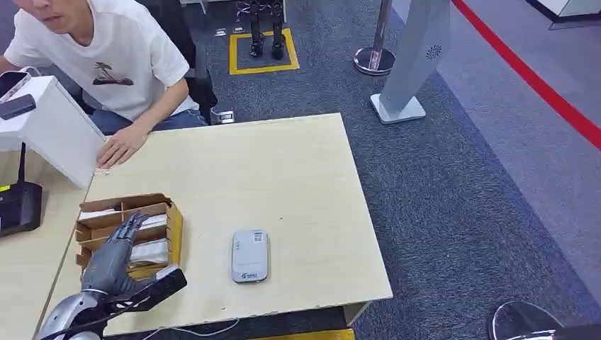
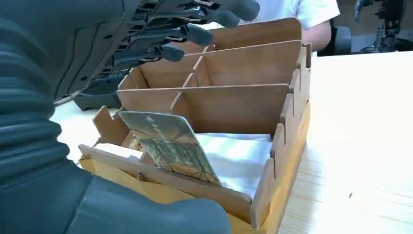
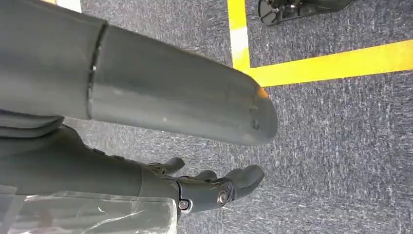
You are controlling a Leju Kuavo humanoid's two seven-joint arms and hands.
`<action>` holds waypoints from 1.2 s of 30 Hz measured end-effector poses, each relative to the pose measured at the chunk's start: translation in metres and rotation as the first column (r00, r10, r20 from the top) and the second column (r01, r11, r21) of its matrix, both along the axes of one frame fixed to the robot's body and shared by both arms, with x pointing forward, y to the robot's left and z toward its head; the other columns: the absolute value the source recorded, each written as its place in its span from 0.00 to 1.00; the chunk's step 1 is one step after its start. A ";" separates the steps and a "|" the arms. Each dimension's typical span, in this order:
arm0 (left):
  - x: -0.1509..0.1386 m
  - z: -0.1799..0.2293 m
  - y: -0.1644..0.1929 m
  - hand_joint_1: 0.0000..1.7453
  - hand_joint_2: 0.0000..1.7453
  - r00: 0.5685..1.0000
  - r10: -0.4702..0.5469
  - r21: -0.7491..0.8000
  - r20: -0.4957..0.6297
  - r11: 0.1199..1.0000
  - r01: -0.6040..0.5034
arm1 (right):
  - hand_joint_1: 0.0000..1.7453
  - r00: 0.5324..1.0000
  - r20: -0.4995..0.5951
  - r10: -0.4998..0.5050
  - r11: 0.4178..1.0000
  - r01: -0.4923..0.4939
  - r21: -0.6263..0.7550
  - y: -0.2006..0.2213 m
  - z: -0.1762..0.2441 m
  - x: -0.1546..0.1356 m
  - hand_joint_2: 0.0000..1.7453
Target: Pass the card to the sensor for recognition and then transmit it.
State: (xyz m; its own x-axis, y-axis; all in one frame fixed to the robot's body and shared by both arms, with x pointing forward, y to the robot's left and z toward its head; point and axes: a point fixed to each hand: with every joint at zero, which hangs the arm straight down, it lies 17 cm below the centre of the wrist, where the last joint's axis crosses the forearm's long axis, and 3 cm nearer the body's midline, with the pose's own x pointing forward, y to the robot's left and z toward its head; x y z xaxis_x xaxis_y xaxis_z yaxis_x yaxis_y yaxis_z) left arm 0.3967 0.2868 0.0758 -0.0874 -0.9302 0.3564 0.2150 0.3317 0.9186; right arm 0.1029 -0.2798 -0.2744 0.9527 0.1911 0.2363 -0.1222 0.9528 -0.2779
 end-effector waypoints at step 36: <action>-0.033 -0.011 0.011 0.00 1.00 0.999 -0.027 0.038 -0.036 0.999 0.028 | 0.00 1.000 0.001 -0.016 1.000 0.016 0.002 0.000 0.000 -0.001 0.00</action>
